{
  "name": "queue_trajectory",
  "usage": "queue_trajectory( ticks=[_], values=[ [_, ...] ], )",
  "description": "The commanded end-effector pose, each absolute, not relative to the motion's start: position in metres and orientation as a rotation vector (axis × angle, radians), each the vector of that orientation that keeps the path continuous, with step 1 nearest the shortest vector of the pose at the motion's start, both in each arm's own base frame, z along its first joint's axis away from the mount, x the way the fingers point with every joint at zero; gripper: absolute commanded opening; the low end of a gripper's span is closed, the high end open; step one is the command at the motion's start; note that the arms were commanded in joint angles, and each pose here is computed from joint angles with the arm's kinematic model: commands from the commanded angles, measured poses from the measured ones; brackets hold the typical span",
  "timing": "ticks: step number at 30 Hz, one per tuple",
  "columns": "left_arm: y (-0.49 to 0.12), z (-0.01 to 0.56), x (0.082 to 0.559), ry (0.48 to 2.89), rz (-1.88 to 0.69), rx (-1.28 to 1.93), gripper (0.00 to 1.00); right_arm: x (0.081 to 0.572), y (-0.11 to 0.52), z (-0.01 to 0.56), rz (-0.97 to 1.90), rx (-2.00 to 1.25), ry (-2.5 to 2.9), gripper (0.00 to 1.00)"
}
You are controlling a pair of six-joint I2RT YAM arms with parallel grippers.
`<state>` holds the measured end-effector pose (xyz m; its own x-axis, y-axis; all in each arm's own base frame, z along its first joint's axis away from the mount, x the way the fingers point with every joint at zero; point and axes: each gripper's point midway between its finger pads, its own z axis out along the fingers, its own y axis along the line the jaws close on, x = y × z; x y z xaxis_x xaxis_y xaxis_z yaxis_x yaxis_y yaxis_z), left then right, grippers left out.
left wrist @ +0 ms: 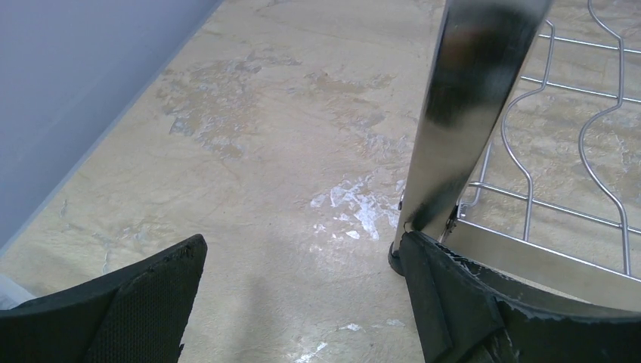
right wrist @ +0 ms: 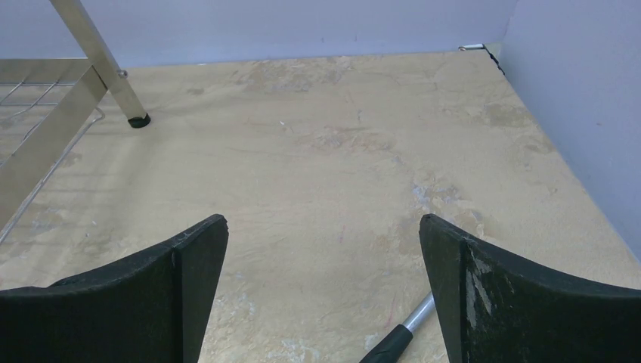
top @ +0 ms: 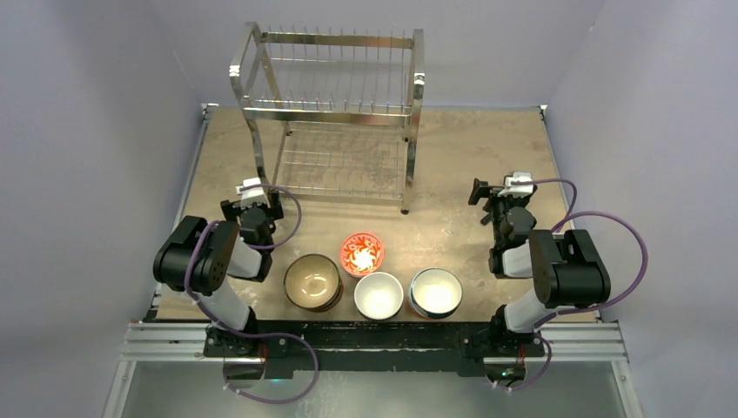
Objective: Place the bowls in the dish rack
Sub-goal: Adjust the dish rack at the center of the board.
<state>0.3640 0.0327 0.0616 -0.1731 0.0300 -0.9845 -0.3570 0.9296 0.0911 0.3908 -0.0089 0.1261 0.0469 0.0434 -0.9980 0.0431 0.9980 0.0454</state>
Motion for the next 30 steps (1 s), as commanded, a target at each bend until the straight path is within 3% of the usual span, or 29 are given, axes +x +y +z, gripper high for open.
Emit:
queue_trajectory(
  ticks=[1,13,19,24,30],
  values=[
    [0.031,0.079,0.375,1.651,0.303,-0.272,0.99,0.396,-0.011,0.148,-0.021,0.063,1.446,0.99],
    [0.036,0.097,0.363,1.615,0.338,-0.298,0.99,0.397,-0.011,0.148,-0.020,0.064,1.449,0.99],
    [0.053,0.148,0.356,1.741,0.383,-0.699,0.99,0.403,-0.014,0.166,-0.025,0.084,1.450,0.99],
    [0.006,0.160,0.357,2.002,0.139,-0.639,0.99,0.421,0.000,0.205,0.118,0.167,1.601,0.99],
    [-0.044,0.163,0.341,2.074,-0.209,-0.538,0.99,0.400,0.008,0.226,0.319,0.462,1.701,0.99]
  ],
)
